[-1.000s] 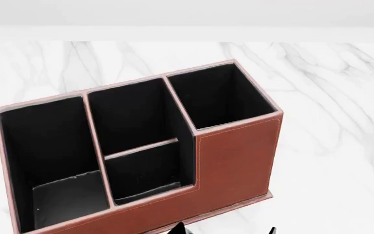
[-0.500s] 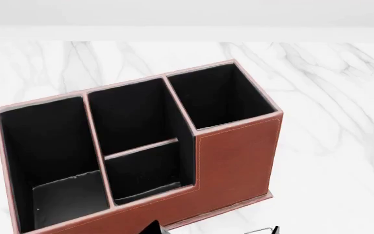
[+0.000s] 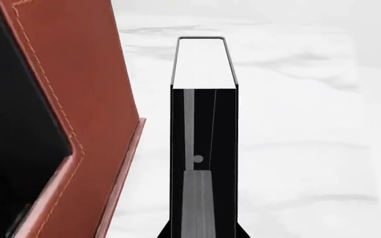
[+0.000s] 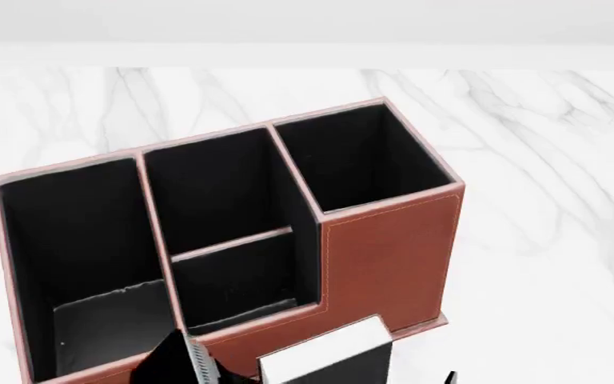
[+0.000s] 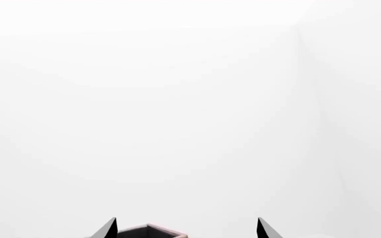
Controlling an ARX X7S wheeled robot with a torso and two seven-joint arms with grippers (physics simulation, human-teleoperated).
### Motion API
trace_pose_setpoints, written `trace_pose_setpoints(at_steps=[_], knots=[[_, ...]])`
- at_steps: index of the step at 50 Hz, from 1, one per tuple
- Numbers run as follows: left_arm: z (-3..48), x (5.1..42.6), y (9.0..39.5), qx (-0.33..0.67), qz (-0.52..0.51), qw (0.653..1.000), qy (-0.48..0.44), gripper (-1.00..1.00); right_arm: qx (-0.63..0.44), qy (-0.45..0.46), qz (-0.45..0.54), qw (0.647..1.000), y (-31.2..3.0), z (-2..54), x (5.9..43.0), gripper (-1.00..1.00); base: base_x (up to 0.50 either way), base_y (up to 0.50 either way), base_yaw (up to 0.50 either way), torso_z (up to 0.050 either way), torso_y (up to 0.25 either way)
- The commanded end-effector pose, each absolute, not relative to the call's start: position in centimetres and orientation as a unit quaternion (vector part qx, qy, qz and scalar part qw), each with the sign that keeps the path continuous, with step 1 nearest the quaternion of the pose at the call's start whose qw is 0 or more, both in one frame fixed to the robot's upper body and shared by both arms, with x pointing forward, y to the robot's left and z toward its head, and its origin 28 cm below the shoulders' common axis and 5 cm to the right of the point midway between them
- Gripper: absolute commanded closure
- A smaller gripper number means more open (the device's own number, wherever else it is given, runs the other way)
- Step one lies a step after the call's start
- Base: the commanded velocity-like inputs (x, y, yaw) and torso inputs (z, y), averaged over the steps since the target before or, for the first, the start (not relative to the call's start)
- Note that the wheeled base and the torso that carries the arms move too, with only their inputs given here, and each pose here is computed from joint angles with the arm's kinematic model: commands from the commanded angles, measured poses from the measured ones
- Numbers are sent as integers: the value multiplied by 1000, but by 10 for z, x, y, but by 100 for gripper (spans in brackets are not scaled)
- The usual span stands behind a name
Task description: Pick up the book and place it in the back compartment of the caddy.
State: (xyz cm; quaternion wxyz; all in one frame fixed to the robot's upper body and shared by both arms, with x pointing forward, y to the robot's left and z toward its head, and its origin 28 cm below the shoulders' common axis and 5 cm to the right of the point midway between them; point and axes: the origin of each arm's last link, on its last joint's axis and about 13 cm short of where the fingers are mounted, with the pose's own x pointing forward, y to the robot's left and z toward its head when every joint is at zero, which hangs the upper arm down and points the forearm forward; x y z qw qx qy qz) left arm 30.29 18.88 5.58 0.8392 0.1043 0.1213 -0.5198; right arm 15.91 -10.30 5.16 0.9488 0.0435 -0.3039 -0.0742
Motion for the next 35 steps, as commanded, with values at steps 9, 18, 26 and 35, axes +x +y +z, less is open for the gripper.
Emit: trace_pose_setpoints(at_steps=[9,18,26,35], knots=[[105,294,215,106,-472,872,79,100,41,-302,-75,950,-102,50,161,-100,0,0,0,0,1],[115,290,225,109,-465,875,79,100,40,-301,-75,950,-102,50,161,-100,0,0,0,0,1],[126,295,233,105,-451,883,77,100,39,-301,-75,950,-102,50,162,-100,0,0,0,0,1],[137,298,238,116,-444,885,85,100,36,-300,-71,951,-100,49,162,-100,0,0,0,0,1]])
